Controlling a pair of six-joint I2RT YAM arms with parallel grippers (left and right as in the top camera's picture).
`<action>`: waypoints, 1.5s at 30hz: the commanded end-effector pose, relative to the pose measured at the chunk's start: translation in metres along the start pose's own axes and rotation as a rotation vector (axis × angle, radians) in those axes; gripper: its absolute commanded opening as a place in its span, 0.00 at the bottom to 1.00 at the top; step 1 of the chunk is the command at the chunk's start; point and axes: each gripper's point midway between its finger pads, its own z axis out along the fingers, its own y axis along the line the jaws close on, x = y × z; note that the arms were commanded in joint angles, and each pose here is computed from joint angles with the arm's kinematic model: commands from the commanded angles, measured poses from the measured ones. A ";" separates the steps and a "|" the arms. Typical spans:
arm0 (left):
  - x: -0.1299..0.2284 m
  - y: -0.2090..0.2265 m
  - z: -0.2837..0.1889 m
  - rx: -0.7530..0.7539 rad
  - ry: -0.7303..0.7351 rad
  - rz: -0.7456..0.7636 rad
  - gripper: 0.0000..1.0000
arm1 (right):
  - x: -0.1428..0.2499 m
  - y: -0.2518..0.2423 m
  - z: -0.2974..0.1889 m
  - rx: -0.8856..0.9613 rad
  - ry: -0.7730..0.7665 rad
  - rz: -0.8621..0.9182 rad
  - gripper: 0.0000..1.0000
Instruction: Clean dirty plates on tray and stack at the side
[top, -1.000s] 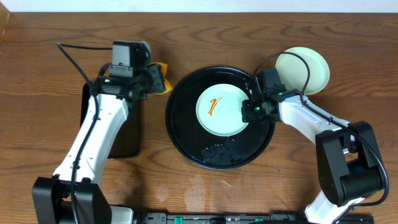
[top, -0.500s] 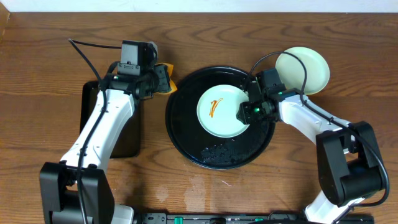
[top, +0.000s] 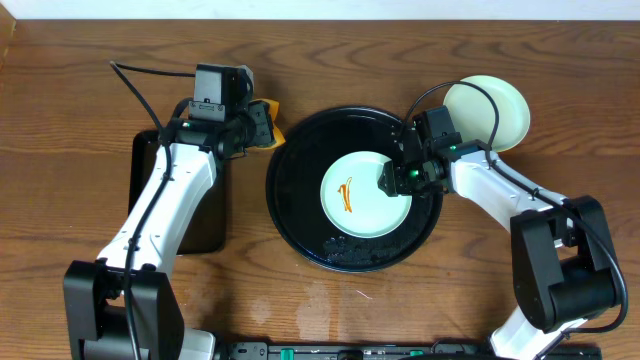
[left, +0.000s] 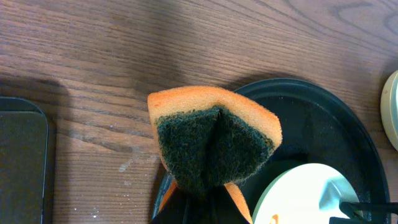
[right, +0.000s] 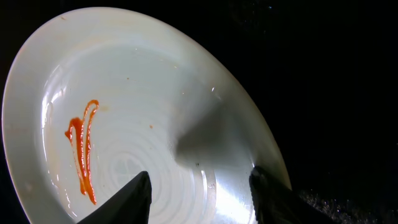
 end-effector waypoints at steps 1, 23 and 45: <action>-0.007 -0.006 -0.004 0.016 -0.016 0.024 0.08 | 0.003 -0.021 0.002 0.086 0.013 0.042 0.53; -0.006 -0.005 -0.004 0.014 -0.013 0.024 0.08 | -0.044 -0.032 -0.078 0.202 0.025 -0.049 0.81; -0.007 -0.006 -0.004 0.016 -0.016 0.024 0.08 | -0.008 -0.037 -0.046 0.195 0.105 -0.077 0.75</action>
